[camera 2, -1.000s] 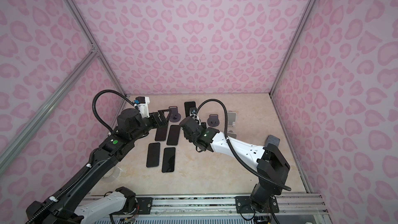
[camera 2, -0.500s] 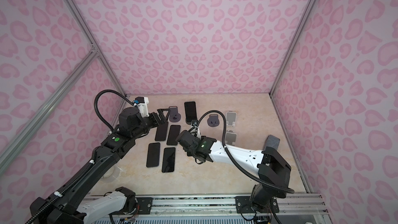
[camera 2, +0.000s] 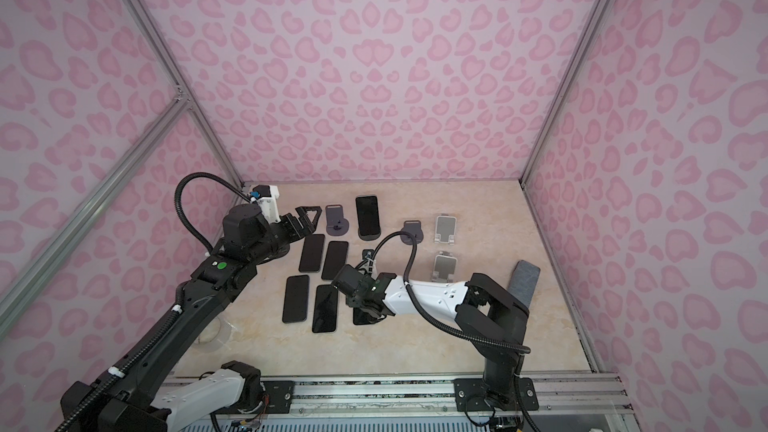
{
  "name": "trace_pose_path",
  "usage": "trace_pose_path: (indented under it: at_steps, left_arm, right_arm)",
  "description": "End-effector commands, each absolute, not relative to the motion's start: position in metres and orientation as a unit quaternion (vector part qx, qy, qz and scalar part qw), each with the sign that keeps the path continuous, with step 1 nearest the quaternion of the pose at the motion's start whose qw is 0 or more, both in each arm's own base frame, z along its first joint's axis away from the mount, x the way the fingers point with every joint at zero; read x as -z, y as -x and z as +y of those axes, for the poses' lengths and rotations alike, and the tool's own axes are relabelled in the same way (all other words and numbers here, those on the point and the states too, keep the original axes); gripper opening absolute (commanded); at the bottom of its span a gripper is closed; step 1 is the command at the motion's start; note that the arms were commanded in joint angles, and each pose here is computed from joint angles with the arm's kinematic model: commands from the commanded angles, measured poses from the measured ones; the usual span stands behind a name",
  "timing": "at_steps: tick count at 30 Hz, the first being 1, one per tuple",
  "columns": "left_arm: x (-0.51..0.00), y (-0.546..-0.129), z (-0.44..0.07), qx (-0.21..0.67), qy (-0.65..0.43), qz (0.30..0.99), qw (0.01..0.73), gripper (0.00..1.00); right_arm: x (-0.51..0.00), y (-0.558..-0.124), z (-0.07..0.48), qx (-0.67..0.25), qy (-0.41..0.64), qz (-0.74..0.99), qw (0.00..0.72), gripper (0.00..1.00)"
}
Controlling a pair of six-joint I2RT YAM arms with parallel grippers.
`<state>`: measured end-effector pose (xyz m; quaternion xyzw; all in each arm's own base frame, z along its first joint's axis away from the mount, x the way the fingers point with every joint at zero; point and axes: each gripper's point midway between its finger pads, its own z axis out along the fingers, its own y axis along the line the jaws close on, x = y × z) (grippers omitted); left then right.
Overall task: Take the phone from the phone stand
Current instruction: 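Carry the held phone toward the robot beside the flat phones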
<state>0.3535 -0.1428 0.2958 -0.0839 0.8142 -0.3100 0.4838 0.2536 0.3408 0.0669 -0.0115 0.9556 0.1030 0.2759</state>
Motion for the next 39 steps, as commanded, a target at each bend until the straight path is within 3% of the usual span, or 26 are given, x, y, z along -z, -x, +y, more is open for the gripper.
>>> trace_pose_path:
  at_steps: [1,15,29,39]
  left_arm:
    - [-0.304,-0.355,-0.147,0.32,0.071,0.806,0.492,0.99]
    - [-0.306,-0.359,-0.141,0.33,0.075,0.801,0.493,0.98]
    - [-0.287,-0.366,-0.135,0.306,0.092,0.816,0.483,0.98]
    - [-0.291,-0.364,-0.14,0.322,0.087,0.812,0.479,0.97]
  right_arm:
    - [-0.049,-0.245,0.345,-0.107,0.001,0.963,0.247,0.65]
    - [-0.023,-0.246,0.353,-0.083,-0.007,0.964,0.251,0.64]
    - [-0.01,-0.247,0.331,0.038,-0.021,0.962,0.269,0.68]
    - [-0.007,-0.25,0.347,0.024,-0.026,0.958,0.283,0.72]
